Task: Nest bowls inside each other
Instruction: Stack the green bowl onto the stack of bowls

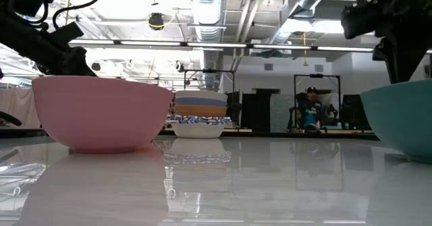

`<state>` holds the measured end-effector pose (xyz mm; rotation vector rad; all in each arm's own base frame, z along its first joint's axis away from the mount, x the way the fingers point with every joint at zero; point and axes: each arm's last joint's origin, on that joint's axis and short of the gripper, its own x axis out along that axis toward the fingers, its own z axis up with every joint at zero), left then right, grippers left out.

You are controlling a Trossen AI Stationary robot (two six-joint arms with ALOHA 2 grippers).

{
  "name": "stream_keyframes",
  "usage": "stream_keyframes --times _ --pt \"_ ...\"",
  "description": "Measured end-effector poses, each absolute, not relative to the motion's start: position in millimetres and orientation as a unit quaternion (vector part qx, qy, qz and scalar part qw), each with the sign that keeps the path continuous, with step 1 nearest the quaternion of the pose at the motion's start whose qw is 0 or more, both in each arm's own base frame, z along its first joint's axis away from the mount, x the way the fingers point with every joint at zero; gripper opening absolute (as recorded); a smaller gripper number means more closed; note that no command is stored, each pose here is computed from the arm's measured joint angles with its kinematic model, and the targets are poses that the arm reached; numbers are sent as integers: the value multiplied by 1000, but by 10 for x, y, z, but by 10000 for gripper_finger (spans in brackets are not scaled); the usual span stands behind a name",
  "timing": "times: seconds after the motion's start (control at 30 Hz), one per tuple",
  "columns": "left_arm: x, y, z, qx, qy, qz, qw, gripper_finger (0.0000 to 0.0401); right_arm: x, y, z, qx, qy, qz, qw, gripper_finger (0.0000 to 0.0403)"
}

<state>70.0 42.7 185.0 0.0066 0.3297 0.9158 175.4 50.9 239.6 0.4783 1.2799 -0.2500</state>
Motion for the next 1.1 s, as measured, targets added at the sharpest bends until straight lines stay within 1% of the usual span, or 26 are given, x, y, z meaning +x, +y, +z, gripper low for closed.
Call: stream_keyframes --times 0.1,0.2,0.43,0.57,0.73,1.1 --pt "700 427 1850 3 159 440 884 190 1759 501 2383 214 589 -125 769 178" --pt "700 427 1850 3 158 440 884 190 1791 508 2293 206 602 -133 760 178" --pt "700 428 1850 3 159 440 884 190 1854 556 2025 204 628 -120 742 178" --pt "700 428 1850 3 158 440 884 190 1857 566 1936 206 643 -114 728 178" --pt "700 428 1850 3 159 440 884 190 1851 566 1942 208 643 -112 728 178" --pt "700 427 1850 3 159 440 884 190 1798 550 2070 234 611 -105 749 178"
